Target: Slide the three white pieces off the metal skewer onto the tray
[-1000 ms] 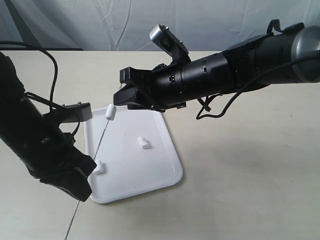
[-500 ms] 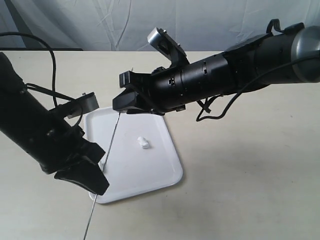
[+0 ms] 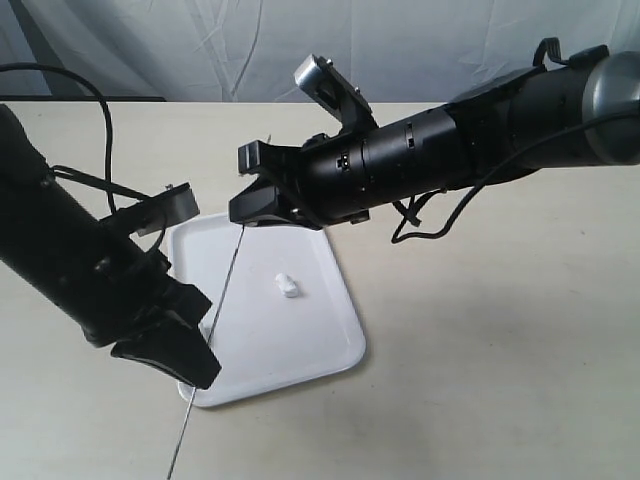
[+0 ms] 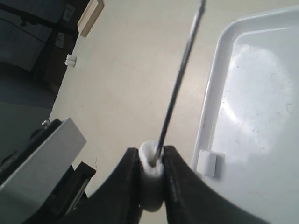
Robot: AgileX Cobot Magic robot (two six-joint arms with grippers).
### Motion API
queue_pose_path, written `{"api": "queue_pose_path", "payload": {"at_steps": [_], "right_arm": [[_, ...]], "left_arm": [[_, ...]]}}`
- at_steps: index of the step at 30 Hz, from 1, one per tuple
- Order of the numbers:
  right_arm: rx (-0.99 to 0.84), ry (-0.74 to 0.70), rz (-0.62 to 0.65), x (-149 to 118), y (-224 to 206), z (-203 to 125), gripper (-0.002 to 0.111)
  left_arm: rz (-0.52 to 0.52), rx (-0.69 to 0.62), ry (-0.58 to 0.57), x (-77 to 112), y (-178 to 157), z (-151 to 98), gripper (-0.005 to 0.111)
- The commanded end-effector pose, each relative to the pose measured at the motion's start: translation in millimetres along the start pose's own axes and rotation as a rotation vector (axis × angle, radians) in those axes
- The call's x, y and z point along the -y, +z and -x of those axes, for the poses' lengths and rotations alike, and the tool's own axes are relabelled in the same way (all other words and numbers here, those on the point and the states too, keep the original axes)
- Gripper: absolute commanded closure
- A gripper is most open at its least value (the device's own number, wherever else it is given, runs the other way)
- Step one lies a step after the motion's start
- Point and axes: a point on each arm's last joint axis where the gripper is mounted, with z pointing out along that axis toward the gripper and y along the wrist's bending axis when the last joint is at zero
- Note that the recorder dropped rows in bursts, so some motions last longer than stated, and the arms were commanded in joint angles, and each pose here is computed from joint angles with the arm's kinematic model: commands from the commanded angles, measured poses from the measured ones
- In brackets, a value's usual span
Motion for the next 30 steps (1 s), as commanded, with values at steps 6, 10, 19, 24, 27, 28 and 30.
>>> {"api": "queue_pose_path", "payload": {"at_steps": [6, 10, 19, 24, 27, 28, 30], "right_arm": [[0.027, 0.016, 0.019, -3, -2, 4, 0.099], [0.048, 0.022, 0.007, -2, -3, 6, 0.099], [0.232, -0.004, -0.124, -12, -26, 24, 0.099], [0.335, -0.023, -0.185, -21, -43, 33, 0.099], [0.360, -0.037, -0.195, -25, -49, 35, 0.099], [0.341, -0.050, -0.182, -26, -48, 33, 0.099], [0.267, -0.087, -0.192, -20, -40, 28, 0.099]], "left_arm": [[0.050, -0.004, 0.028, -3.6, -2, -2, 0.107], [0.078, -0.031, 0.017, -6.2, -2, -4, 0.107], [0.153, -0.192, -0.059, -24.7, 12, -35, 0.107], [0.157, -0.235, -0.087, -31.1, 21, -48, 0.107], [0.161, -0.239, -0.088, -32.8, 22, -51, 0.107], [0.170, -0.227, -0.085, -33.7, 23, -50, 0.107], [0.174, -0.218, -0.084, -33.9, 22, -49, 0.107]]}}
